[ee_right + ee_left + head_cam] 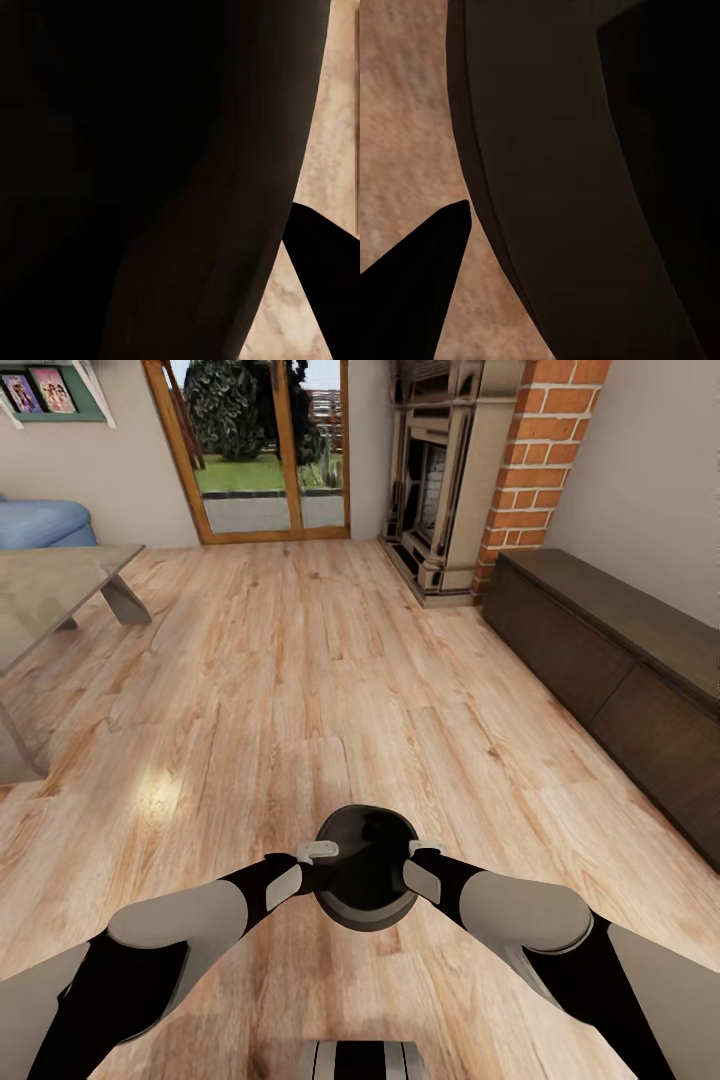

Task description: Place each of the two pumpkins and all three candles from the living room inside a cabinet in the living room (use any cabinet), then make sure every cabinet is closed, and position the cauldron so it is next to a table in the living room.

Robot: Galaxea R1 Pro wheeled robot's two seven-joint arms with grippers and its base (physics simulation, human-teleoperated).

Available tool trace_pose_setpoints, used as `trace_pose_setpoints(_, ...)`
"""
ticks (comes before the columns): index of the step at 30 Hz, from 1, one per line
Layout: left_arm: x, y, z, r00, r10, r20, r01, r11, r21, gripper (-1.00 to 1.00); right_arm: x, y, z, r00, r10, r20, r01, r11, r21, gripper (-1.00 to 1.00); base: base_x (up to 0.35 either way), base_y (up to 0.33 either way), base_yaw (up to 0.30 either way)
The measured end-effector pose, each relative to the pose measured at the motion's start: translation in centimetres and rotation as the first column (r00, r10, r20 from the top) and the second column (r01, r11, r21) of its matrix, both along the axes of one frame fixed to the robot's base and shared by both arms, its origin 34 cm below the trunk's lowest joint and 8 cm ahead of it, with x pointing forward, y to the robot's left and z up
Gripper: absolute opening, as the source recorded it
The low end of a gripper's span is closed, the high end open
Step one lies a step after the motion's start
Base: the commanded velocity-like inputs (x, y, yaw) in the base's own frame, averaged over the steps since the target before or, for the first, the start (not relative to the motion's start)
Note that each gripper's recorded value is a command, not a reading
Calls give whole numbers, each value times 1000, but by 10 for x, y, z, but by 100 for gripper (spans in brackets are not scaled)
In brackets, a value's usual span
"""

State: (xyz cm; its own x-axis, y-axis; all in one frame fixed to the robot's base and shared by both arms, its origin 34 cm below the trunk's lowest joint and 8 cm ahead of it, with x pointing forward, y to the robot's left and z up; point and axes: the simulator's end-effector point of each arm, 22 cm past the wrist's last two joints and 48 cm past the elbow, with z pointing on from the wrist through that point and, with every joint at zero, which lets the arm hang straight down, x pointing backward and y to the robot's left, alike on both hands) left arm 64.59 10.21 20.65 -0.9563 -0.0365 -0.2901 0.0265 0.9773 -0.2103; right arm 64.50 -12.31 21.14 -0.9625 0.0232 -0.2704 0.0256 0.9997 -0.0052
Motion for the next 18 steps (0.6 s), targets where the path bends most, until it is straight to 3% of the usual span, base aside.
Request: trace_pose_setpoints(18, 16, 0, 36, 998, 0, 60, 0, 1000, 1, -100, 16, 0, 36, 998, -1, 60, 1, 1000, 1, -100, 0, 0, 0)
